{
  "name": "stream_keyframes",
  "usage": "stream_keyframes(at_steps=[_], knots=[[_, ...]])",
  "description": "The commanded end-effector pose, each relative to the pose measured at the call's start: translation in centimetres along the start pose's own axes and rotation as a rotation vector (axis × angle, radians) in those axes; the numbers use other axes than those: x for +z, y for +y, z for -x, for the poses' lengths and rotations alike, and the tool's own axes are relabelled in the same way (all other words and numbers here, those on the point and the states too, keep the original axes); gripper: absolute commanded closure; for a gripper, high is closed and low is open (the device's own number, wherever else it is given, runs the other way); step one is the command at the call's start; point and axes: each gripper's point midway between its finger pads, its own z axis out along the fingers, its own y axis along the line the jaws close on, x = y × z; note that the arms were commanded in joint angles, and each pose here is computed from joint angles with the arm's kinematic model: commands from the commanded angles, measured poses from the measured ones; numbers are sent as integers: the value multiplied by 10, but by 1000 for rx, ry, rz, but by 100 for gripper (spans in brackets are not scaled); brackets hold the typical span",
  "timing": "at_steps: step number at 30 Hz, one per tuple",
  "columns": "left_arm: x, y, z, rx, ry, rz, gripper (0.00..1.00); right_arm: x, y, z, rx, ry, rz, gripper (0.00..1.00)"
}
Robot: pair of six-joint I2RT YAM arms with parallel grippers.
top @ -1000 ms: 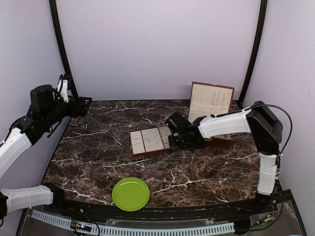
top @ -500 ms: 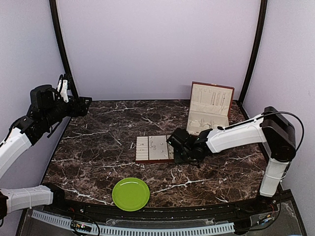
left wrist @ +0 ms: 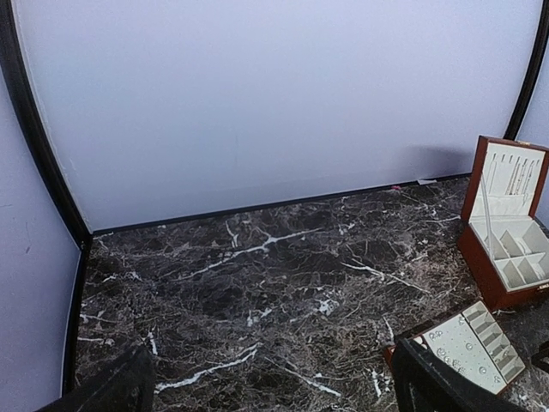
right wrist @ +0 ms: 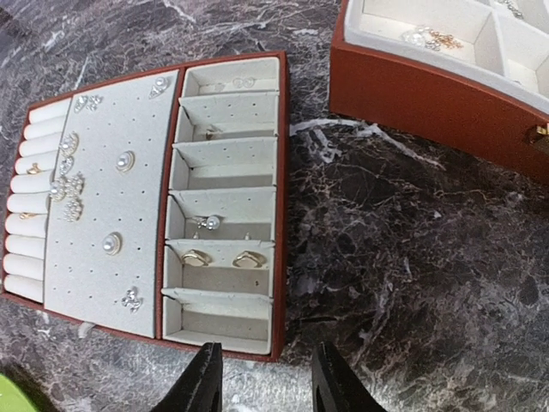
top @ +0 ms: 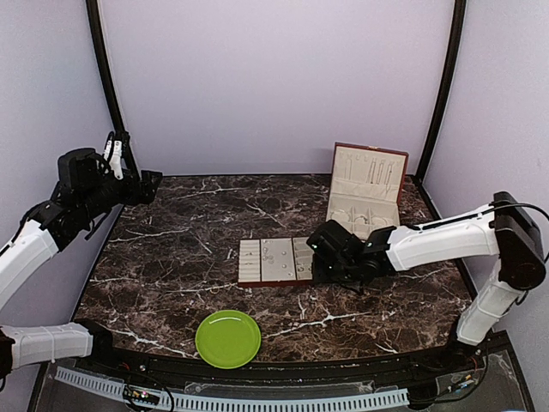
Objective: Organize the mixed jewelry
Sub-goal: Move to the center of the board in the compartment layer, then pick up the ring from the center of the board.
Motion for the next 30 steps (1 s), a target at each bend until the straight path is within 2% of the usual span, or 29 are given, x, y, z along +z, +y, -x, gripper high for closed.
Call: stream_keyframes(at_steps=[1,6,11,14,17,22,25,30], knots=[[10,2,-7,7,12,18,1,-24,12,9,2,-61,124,61],[21,5,-19,-12,80,36,6,-45,5,17,-27,-121,180,57],[18,-6,-39,-176,138,-17,13,-54,-11,28,-61,-155,197,57],[11,-5,-64,-254,216,10,19,-56,-25,41,-40,-181,235,57],[0,-11,-94,-361,288,5,31,-58,-32,54,-36,-202,288,57],[-10,-38,-165,-527,442,-43,45,-58,-44,79,-61,-260,316,57],[-12,-61,-195,-570,528,-80,49,-59,-46,88,-109,-302,324,57],[-16,-87,-224,-535,642,-75,50,-56,-47,87,-164,-370,367,57]])
